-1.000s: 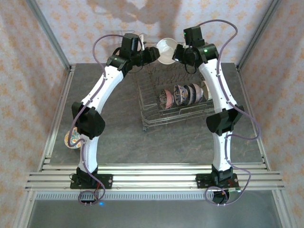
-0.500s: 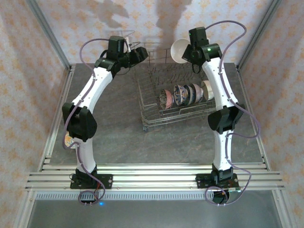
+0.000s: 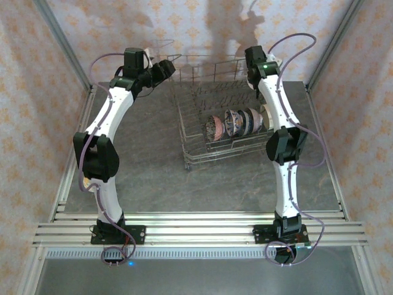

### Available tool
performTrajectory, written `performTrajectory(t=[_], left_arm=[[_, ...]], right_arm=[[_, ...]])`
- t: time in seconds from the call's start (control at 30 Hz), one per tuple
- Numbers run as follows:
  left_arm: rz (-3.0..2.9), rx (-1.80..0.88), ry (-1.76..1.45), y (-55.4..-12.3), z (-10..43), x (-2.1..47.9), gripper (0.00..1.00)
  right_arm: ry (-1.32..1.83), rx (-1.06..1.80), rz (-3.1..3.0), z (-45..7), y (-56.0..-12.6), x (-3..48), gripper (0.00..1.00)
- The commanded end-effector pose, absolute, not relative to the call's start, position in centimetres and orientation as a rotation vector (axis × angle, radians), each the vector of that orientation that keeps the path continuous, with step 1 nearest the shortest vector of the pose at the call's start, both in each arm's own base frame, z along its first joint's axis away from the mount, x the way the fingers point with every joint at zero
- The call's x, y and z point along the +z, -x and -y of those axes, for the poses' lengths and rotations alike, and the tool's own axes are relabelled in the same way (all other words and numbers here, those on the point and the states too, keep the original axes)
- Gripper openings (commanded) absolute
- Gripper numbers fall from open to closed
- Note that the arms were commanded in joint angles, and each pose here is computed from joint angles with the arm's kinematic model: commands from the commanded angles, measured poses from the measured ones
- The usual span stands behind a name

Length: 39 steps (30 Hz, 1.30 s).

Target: Load the bowls into the dish rack

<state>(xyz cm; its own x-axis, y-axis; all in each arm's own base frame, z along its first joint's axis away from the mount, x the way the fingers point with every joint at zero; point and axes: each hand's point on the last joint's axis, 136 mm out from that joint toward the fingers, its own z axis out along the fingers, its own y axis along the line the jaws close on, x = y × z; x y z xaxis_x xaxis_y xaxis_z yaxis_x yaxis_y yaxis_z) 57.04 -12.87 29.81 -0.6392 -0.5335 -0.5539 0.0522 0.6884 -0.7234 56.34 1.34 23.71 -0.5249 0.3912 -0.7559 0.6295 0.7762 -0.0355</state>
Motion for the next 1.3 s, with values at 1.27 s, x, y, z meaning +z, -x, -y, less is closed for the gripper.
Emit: performTrajectory(t=[1.27], left_arm=[[-2.245,-0.955,0.352,-58.5,12.9,23.4,0.64]], right_arm=[[-0.801,-0.724,-1.879,-0.3,-59.9,21.5,0.00]])
